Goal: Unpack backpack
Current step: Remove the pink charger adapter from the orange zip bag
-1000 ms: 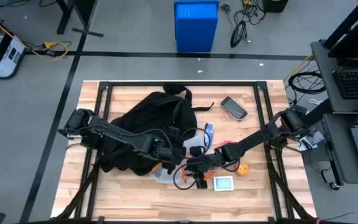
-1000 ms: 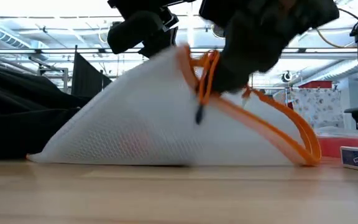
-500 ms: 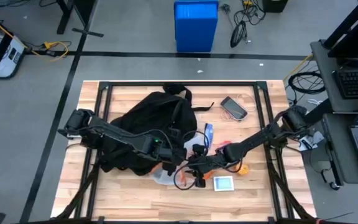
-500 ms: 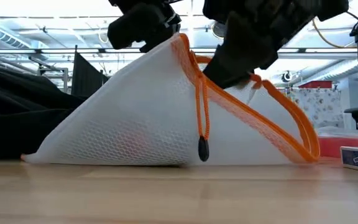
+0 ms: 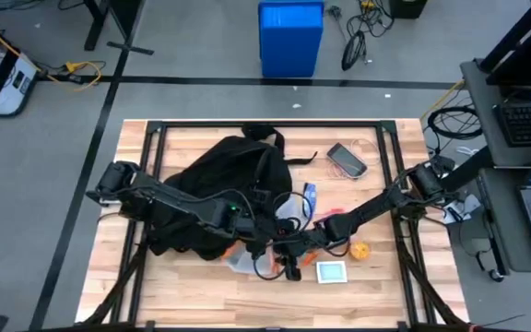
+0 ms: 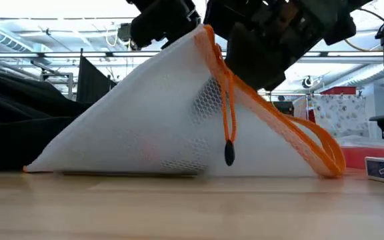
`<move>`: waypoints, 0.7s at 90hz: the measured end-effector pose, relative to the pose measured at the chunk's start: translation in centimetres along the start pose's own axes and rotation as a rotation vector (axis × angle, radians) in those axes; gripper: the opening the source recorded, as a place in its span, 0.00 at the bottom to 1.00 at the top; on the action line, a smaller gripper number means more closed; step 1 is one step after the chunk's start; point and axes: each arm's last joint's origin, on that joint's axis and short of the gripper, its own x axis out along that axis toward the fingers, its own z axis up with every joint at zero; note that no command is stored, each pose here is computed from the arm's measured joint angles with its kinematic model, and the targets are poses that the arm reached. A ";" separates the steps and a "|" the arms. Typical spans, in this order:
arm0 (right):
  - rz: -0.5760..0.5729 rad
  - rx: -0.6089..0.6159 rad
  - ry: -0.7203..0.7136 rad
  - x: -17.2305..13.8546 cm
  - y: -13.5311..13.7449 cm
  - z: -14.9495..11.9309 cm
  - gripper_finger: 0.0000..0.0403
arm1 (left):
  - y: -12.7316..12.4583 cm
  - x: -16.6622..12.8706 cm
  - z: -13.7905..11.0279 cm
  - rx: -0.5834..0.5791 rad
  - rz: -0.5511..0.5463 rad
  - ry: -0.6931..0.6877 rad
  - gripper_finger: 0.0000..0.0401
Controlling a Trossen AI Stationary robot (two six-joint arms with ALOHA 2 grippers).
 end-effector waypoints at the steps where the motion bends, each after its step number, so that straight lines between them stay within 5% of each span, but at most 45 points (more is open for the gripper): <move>1: 0.003 0.003 -0.003 0.0 0.0 0.0 0.26 | 0.0 0.0 0.0 -0.001 0.004 0.000 0.00; 63: -0.043 0.046 0.008 0.0 -0.1 -0.1 0.32 | -2.3 -1.2 -0.2 0.055 -0.015 0.036 0.04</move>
